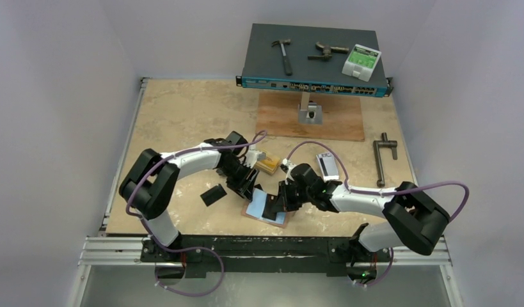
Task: Put the credit cards into the card holder
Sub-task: Pick up the card holder from the center of the board.
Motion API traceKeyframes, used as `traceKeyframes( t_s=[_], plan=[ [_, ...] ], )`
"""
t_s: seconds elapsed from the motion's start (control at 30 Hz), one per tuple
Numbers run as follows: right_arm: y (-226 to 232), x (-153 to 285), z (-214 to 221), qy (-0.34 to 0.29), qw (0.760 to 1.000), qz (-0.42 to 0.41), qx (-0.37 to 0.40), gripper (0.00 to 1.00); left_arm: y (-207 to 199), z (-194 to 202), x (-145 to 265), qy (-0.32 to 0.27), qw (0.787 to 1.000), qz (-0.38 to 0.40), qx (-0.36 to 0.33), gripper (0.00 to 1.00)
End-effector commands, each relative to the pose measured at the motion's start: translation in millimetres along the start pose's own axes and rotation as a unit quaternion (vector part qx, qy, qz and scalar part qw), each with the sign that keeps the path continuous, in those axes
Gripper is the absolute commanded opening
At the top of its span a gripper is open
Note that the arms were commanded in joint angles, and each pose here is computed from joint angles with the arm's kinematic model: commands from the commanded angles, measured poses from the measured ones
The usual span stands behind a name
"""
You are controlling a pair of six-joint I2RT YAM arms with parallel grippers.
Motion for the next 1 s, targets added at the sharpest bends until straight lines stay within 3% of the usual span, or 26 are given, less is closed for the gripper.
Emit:
traceKeyframes(
  t_s=[0.0, 0.3, 0.37, 0.43, 0.47, 0.7, 0.87, 0.97],
  plan=[
    [-26.6, -0.2, 15.0, 0.010, 0.998, 0.054, -0.007, 0.00, -13.8, -17.4, -5.6, -0.009, 1.000, 0.024, -0.001, 0.41],
    [-24.5, -0.6, 16.0, 0.008, 0.999, 0.045, -0.009, 0.00, -22.4, -15.7, -13.9, -0.010, 0.998, 0.062, 0.020, 0.36],
    [-24.4, 0.0, 16.0, 0.005, 0.999, 0.044, -0.011, 0.00, -27.6, -17.6, -13.9, -0.010, 0.997, 0.081, 0.015, 0.24],
    [-23.4, 1.0, 15.6, 0.002, 0.999, 0.041, -0.010, 0.00, -34.2, -20.8, -13.6, -0.015, 0.995, 0.102, 0.008, 0.02],
    [-23.1, 1.6, 14.7, 0.000, 0.999, 0.041, -0.011, 0.00, -36.3, -22.2, -13.8, -0.016, 0.994, 0.110, 0.006, 0.00],
    [-18.0, 13.8, 0.2, -0.031, 0.999, 0.032, -0.015, 0.00, -38.7, -29.5, -13.5, -0.028, 0.993, 0.116, -0.004, 0.00],
    [-20.1, 13.0, 5.0, -0.026, 0.999, 0.029, -0.022, 0.00, -45.6, -29.0, -10.0, -0.033, 0.990, 0.134, -0.008, 0.16],
    [-25.3, 6.7, 13.2, -0.009, 0.999, 0.031, -0.027, 0.00, -48.5, -31.4, -9.9, -0.037, 0.989, 0.144, -0.013, 0.20]
  ],
)
Point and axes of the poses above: each gripper's point midway between its finger pads, its own x axis back along the fingers, its own y axis along the line the jaws close on, z = x × y, the point moved 1 cm from there along x, back along the fingers, and after that the axes turned 5 degrees about x, right-handed, at the moved point
